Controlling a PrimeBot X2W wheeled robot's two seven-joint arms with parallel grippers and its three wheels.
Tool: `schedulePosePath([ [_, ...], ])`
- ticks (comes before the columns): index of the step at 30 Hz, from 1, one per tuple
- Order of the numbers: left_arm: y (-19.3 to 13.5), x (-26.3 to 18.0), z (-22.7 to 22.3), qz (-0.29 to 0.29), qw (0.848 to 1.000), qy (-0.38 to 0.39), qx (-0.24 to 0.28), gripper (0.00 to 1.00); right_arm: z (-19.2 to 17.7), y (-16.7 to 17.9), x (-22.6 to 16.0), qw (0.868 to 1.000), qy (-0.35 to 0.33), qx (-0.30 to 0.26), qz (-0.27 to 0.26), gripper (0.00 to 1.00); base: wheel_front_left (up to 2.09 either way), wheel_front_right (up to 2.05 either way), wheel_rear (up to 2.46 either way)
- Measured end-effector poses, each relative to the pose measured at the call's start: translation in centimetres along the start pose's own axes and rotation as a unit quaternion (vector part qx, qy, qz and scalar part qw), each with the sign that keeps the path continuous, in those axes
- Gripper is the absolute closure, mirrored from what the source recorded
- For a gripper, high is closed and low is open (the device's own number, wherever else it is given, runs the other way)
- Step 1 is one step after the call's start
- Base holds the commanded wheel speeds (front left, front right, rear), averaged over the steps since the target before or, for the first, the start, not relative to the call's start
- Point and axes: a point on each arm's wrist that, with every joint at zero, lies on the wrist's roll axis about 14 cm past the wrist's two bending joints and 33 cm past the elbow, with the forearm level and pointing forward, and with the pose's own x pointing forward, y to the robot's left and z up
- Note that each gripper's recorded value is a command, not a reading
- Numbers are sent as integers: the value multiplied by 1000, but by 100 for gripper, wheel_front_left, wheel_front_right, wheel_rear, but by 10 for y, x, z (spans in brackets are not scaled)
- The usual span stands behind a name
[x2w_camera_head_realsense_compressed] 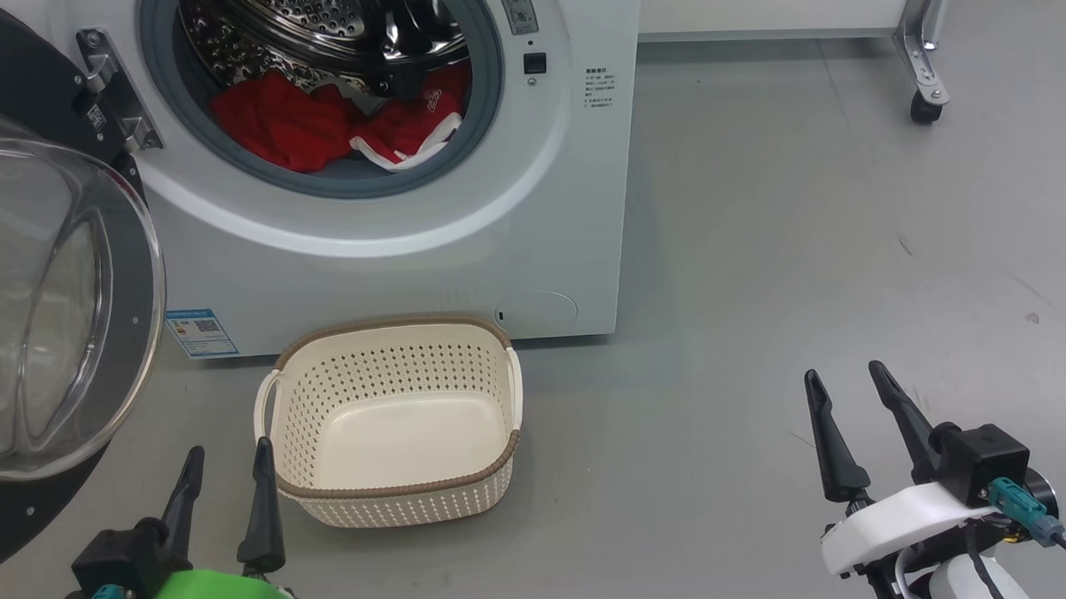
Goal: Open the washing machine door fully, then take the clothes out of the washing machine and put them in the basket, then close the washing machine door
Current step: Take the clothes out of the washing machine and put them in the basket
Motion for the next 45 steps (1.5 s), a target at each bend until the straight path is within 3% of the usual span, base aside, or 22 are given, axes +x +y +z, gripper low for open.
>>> schedulePosePath([
  [21, -5, 1, 4, -10, 1000, -5, -4, 0, -1, 0, 0, 1000, 1, 2, -1, 0, 59, -59, 0],
  [45, -5, -2, 7, -14, 1000, -6, 5, 0, -1, 4, 1, 1000, -1, 5, 6, 0, 134, -134, 0],
])
